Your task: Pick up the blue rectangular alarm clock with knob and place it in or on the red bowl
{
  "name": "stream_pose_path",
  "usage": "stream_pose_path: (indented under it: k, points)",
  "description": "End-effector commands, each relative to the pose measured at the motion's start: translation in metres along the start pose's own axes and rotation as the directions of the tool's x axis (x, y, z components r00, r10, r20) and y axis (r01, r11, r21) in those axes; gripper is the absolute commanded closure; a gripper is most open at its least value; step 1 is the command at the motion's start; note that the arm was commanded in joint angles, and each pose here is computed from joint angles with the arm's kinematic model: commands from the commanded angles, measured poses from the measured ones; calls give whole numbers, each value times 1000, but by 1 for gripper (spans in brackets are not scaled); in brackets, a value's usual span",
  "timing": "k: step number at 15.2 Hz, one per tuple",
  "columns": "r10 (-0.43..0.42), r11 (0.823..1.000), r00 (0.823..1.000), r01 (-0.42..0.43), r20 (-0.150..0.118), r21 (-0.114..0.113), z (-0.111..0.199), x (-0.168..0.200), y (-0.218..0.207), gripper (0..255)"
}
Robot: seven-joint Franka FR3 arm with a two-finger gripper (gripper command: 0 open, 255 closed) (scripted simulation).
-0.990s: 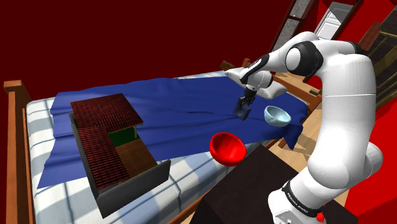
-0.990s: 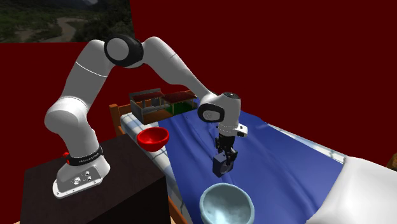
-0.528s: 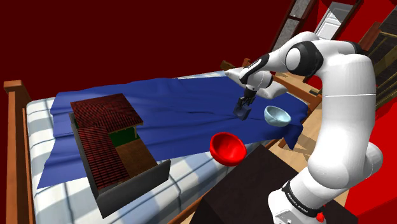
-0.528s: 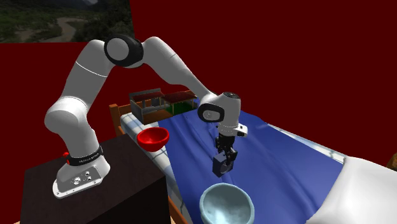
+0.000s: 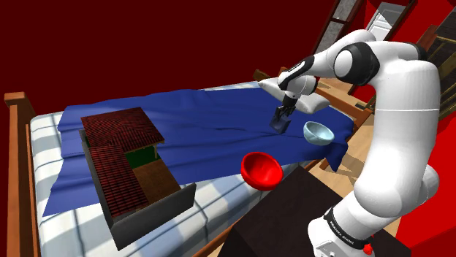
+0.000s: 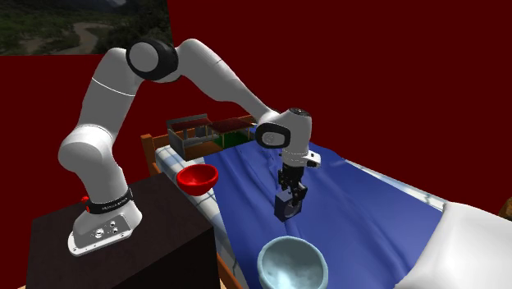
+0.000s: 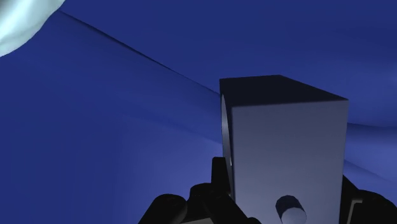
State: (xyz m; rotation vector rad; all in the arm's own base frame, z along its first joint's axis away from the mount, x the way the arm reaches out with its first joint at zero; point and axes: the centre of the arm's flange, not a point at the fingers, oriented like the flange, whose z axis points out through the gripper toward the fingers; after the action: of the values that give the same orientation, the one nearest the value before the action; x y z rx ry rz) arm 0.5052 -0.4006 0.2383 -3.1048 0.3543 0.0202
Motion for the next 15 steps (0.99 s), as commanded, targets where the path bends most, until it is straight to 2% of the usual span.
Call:
stream_pose_path:
  k: [1,15]
  points:
    - [0,1000,1000,0,0,0,-12,-1,1,255]
    - [0,1000,1000,0,0,0,-86,-2,0,255]
